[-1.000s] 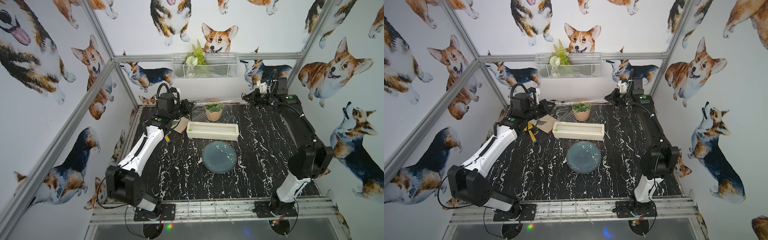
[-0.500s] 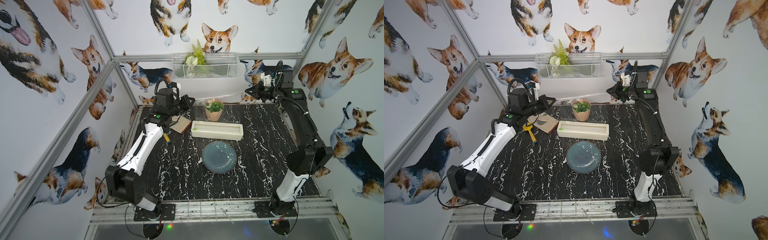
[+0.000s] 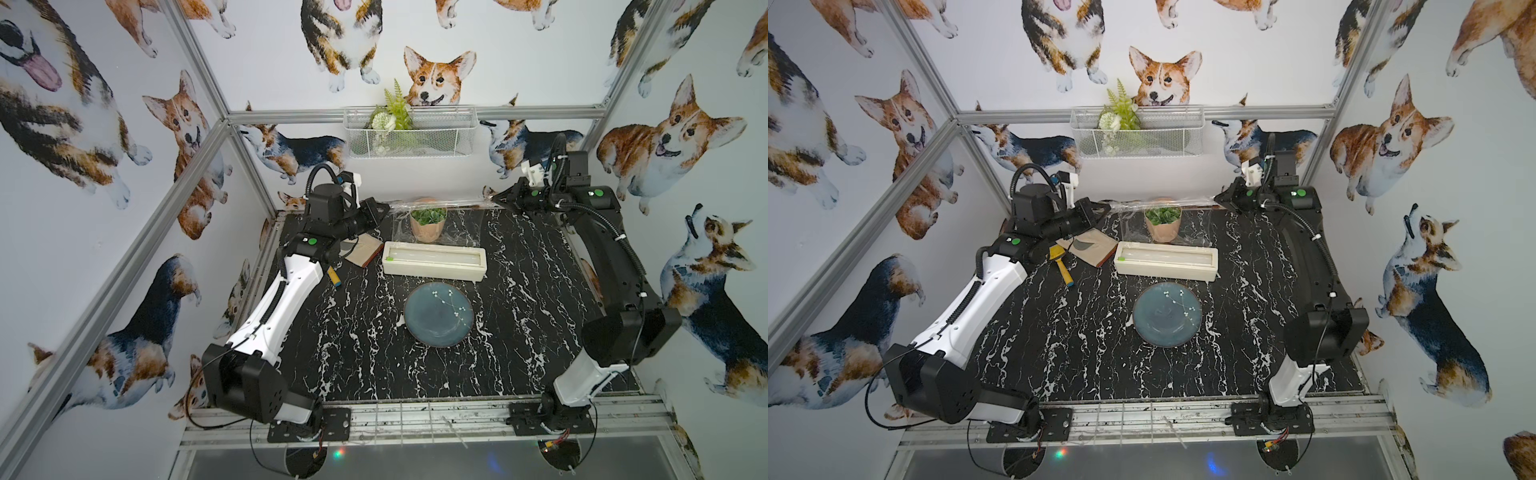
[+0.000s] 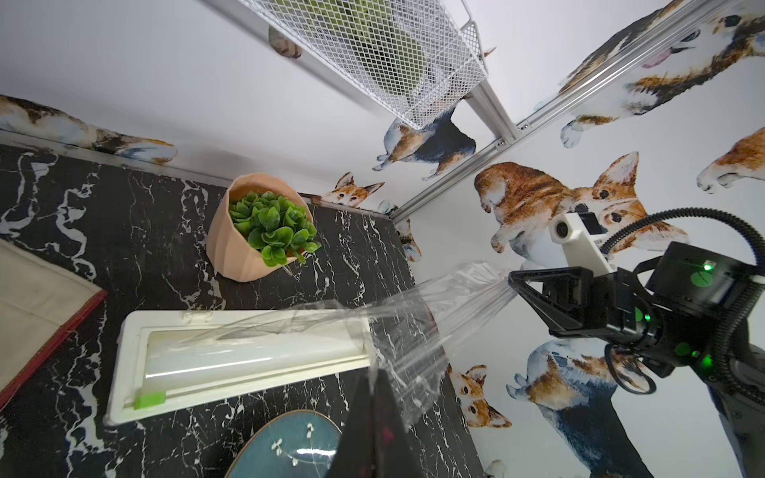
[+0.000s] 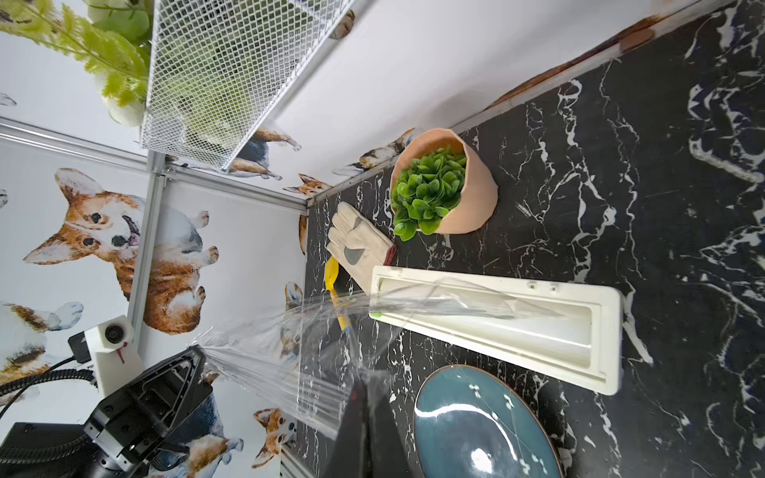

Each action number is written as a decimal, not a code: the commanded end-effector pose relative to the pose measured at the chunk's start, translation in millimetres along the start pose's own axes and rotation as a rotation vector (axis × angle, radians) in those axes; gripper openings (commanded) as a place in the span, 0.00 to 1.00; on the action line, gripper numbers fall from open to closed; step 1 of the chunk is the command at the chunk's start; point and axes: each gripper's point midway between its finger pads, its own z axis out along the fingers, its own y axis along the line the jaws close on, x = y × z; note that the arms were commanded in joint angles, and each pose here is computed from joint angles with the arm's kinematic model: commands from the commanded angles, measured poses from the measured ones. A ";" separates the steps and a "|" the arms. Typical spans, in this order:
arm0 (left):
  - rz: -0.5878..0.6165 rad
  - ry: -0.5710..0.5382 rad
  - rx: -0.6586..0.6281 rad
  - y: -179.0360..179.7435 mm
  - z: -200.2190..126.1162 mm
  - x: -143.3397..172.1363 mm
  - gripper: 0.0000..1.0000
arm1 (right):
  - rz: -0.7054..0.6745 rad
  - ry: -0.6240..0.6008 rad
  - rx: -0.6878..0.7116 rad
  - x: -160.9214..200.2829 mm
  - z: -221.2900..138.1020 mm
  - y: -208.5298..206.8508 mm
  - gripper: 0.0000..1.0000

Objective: Wrap the plate with plastic wrap
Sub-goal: Pull the plastic wrap from the plastic wrap cutting box, then cover the plate with plastic wrap.

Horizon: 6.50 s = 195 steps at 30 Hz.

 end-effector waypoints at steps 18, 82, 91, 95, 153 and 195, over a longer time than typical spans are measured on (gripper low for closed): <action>-0.032 0.306 -0.046 20.5 -79.0 148.8 0.00 | 0.089 0.314 0.210 236.5 -68.2 -81.9 0.00; -0.275 0.517 -0.503 190.2 -2.0 306.9 0.00 | 0.308 0.320 0.573 296.2 75.6 -243.9 0.00; -0.270 0.533 -0.526 187.2 -2.0 314.3 0.00 | 0.272 0.334 0.633 305.7 51.3 -252.0 0.26; -0.205 0.529 -0.622 194.8 -25.0 306.1 0.18 | 0.229 0.315 0.676 306.6 23.1 -253.3 0.37; -0.481 0.405 -0.153 97.1 30.6 261.7 0.62 | 0.574 -0.122 0.018 230.8 77.1 -135.0 0.00; -0.578 0.400 -0.043 77.8 75.0 296.7 0.26 | 0.579 -0.064 -0.041 243.9 90.2 -121.2 0.00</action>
